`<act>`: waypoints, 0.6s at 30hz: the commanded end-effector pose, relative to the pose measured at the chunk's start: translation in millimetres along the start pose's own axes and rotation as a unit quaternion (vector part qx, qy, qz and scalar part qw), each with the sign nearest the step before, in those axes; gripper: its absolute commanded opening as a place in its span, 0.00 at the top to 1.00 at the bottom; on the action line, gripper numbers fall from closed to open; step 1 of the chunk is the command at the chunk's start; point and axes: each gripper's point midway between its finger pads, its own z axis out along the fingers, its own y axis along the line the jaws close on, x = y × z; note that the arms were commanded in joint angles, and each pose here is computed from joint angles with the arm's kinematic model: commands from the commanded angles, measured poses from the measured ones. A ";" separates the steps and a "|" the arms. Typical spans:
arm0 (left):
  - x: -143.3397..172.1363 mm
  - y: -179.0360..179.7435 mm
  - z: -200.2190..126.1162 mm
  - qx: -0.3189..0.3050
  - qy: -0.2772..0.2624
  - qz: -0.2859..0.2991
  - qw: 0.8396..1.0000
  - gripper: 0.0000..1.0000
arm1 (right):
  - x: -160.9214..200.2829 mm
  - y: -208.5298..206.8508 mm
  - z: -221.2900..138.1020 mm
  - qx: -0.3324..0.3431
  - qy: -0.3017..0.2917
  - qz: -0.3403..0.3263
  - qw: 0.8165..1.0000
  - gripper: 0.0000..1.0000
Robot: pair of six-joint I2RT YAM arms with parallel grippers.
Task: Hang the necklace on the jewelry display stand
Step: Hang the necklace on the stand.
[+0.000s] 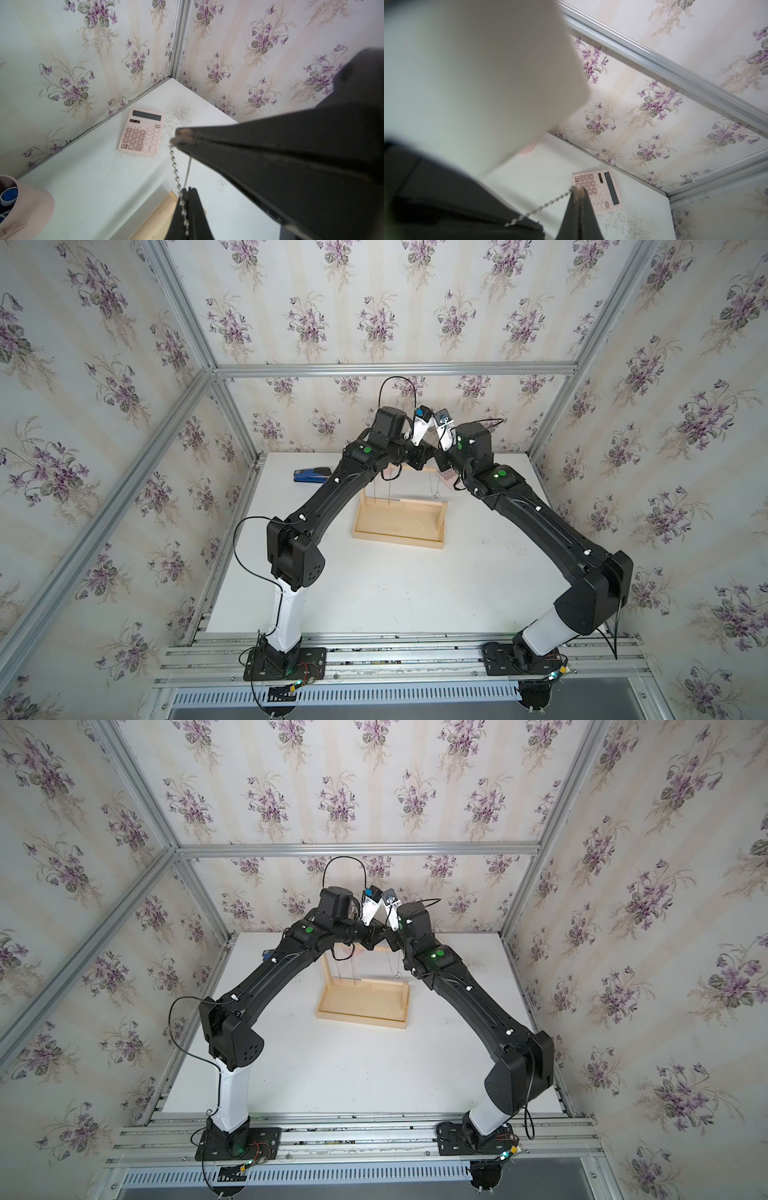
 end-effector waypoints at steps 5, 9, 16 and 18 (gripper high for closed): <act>4.0 3.3 2.3 0.009 0.009 -0.010 1.000 0.97 | 2.7 -28.8 14.1 0.056 -0.011 0.011 0.998 1.00; 7.2 6.6 7.1 0.007 0.013 -0.013 1.000 0.97 | -1.3 -19.8 27.9 0.037 -0.014 0.008 0.999 1.00; 12.2 23.2 8.6 -0.023 0.020 -0.024 0.999 0.97 | 0.2 -8.1 44.2 0.020 -0.012 -0.001 1.000 1.00; 12.0 25.1 9.1 -0.024 0.019 -0.030 0.999 0.97 | 3.4 -7.2 45.3 0.019 -0.009 -0.002 1.000 1.00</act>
